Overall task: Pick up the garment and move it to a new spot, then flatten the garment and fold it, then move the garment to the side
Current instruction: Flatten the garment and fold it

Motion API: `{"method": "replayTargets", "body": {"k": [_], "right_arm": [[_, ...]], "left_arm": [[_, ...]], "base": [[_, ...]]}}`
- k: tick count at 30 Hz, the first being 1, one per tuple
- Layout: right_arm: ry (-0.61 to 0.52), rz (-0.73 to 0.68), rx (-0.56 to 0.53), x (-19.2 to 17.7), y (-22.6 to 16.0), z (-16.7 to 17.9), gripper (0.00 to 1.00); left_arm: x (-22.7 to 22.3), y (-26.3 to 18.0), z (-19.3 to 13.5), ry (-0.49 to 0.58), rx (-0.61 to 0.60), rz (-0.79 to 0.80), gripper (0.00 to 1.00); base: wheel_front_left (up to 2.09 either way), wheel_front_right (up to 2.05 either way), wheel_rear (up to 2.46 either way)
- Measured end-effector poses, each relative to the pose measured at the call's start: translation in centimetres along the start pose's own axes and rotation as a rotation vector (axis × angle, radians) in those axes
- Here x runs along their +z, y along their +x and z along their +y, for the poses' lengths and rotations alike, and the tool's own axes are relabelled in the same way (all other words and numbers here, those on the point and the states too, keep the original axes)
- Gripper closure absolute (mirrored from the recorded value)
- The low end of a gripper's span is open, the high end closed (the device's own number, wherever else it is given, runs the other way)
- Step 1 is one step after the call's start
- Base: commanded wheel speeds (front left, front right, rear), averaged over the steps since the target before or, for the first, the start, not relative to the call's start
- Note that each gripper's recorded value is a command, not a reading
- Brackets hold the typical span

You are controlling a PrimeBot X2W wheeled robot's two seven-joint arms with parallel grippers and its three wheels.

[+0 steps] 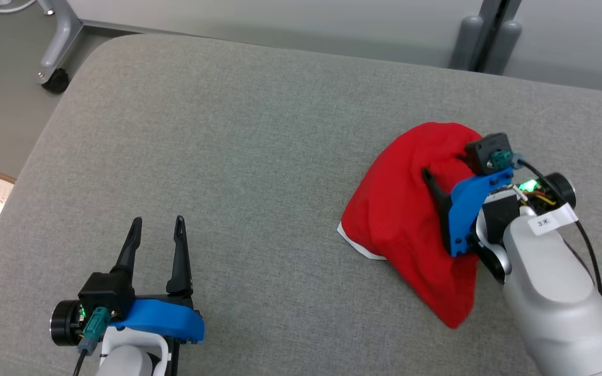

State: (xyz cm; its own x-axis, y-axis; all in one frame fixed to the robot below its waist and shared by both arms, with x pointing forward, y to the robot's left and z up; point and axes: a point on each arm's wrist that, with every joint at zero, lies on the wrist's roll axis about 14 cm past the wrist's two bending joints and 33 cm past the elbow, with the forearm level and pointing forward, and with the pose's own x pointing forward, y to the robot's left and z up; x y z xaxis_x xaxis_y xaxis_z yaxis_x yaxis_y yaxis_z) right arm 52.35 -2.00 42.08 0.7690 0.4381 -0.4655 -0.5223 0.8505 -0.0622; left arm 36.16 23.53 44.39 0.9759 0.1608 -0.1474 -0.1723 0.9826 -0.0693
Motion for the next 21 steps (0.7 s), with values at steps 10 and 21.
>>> {"method": "replayTargets", "body": {"k": [10, 21], "right_arm": [[0.032, 0.052, 0.018, -2.7, -0.1, 0.8, 1.0], [0.014, -0.264, 0.046, 5.1, -2.1, 2.7, 1.0]], "left_arm": [[0.2, 0.2, -0.4, -0.003, -0.013, -0.012, 0.0], [1.4, -0.5, -0.9, -0.002, -0.04, -0.052, 0.0]], "base": [[0.0, 0.0, 0.0], [0.0, 0.0, 0.0]]}}
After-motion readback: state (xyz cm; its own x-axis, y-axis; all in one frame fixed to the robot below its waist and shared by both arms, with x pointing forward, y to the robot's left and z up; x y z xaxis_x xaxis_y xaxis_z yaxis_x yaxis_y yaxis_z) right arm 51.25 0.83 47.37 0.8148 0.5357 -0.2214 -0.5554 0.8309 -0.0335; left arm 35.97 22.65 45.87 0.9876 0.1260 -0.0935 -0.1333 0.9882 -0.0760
